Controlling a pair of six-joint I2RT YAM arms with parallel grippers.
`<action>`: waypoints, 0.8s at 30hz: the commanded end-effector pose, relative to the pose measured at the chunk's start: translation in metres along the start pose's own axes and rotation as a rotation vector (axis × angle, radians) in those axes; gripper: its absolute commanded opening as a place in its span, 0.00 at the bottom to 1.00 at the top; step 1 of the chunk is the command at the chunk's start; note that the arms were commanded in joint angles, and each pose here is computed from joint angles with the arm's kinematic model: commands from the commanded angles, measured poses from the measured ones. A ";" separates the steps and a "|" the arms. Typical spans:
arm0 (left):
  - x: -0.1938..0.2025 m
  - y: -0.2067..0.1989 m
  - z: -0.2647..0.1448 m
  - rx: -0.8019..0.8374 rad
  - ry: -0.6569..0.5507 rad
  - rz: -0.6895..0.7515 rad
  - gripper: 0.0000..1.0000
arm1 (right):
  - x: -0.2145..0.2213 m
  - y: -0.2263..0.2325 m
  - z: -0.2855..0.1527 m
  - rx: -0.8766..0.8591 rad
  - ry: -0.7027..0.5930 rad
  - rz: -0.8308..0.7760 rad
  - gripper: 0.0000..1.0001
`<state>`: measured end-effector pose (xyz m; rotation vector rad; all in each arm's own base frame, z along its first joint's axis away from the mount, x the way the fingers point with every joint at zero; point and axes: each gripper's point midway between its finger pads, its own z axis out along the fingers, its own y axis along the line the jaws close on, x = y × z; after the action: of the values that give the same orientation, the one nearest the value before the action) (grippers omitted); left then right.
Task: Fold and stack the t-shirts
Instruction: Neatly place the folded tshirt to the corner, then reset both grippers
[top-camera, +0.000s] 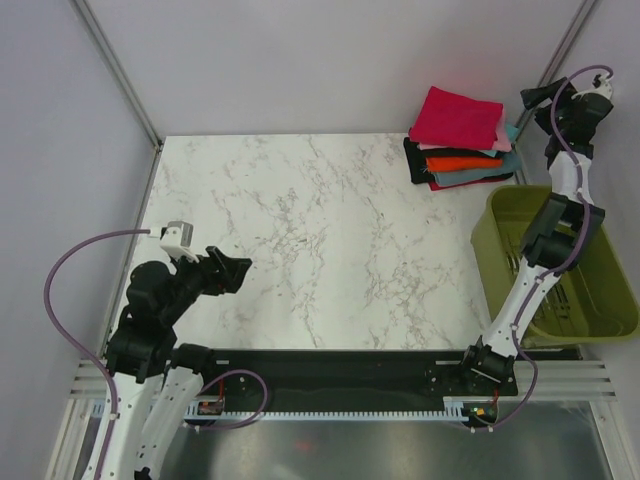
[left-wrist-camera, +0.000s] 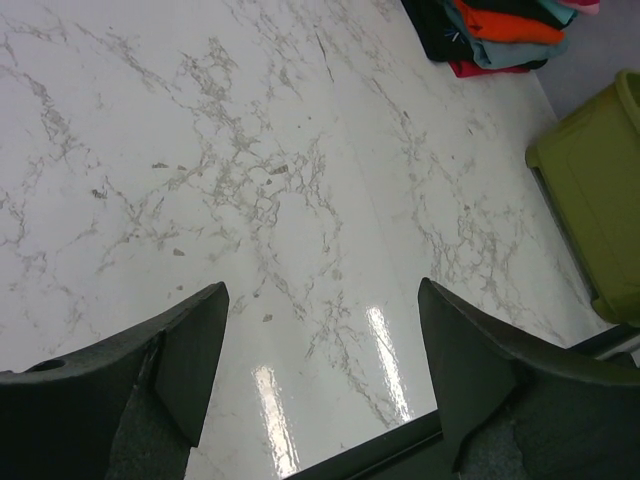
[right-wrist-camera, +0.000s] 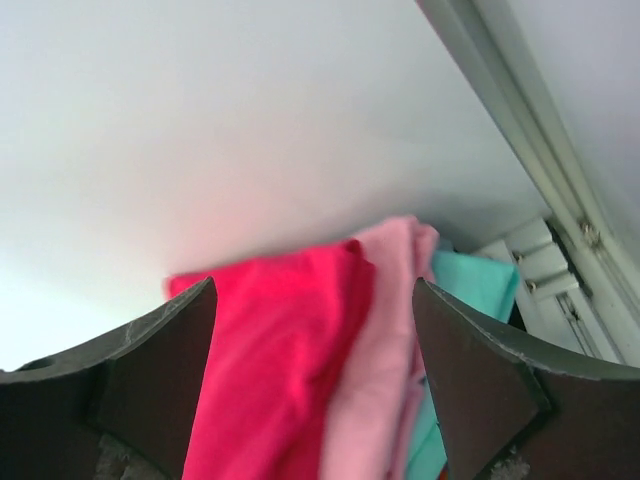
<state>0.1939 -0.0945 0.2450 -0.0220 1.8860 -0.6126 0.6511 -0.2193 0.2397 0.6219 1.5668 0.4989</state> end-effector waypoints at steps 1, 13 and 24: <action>-0.010 -0.004 -0.002 0.023 -0.052 0.033 0.84 | -0.127 0.038 -0.061 -0.032 -0.259 -0.018 0.86; -0.012 -0.010 -0.007 0.056 -0.076 0.043 0.84 | -0.017 0.213 -0.130 -0.469 0.016 0.142 0.98; -0.014 -0.007 -0.008 0.042 -0.090 0.047 0.84 | 0.184 0.274 -0.219 -0.734 0.353 0.250 0.98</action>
<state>0.1878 -0.0958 0.2533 -0.0015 1.8330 -0.6312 0.4778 0.1018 0.2547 0.3516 1.6255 1.3079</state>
